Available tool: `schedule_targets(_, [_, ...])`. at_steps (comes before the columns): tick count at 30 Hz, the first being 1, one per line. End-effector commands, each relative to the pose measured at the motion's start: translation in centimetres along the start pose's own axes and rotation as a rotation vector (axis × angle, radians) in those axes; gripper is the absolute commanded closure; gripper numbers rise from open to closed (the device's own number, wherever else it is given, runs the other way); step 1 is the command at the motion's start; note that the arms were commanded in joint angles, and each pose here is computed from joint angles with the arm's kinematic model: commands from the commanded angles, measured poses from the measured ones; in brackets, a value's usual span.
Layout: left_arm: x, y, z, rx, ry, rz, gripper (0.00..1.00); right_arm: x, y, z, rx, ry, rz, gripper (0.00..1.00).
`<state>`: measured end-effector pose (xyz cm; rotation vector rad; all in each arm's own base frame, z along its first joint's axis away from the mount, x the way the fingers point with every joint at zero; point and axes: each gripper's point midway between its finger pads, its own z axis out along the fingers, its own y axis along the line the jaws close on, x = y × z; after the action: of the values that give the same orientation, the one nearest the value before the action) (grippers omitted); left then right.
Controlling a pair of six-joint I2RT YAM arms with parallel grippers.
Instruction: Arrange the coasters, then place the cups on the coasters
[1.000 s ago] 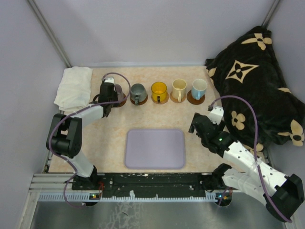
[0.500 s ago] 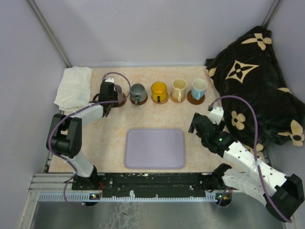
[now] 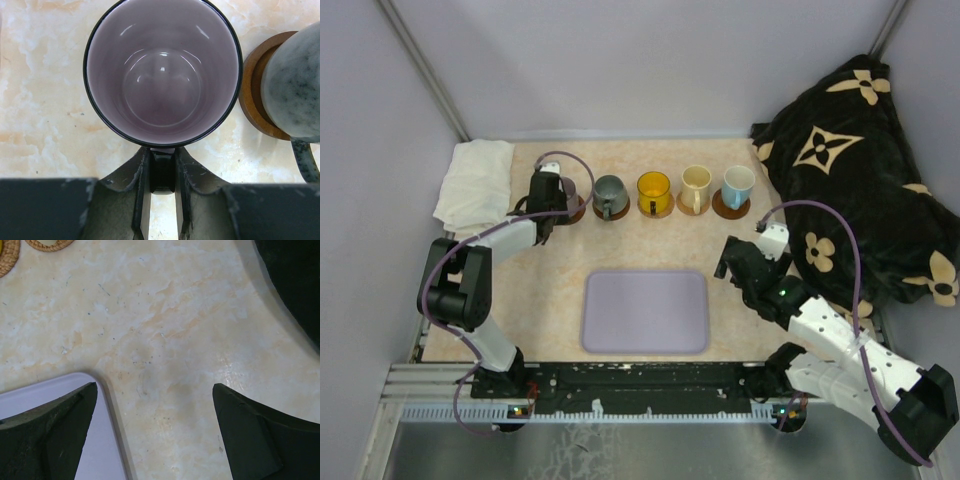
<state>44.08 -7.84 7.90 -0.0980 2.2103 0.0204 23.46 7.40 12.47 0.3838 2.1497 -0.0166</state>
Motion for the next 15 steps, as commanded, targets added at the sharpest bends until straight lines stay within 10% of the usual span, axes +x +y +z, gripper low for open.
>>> schedule_targets(1, [-2.32,-0.26,-0.39,0.014,-0.058,-0.025,0.67,-0.41,0.1,0.28,0.004,-0.022,0.038,0.01])
schedule_targets(15, [-2.83,0.04,-0.88,-0.003,-0.07,-0.046,0.45,-0.5,0.03,0.23,0.007,-0.023,0.038,0.01])
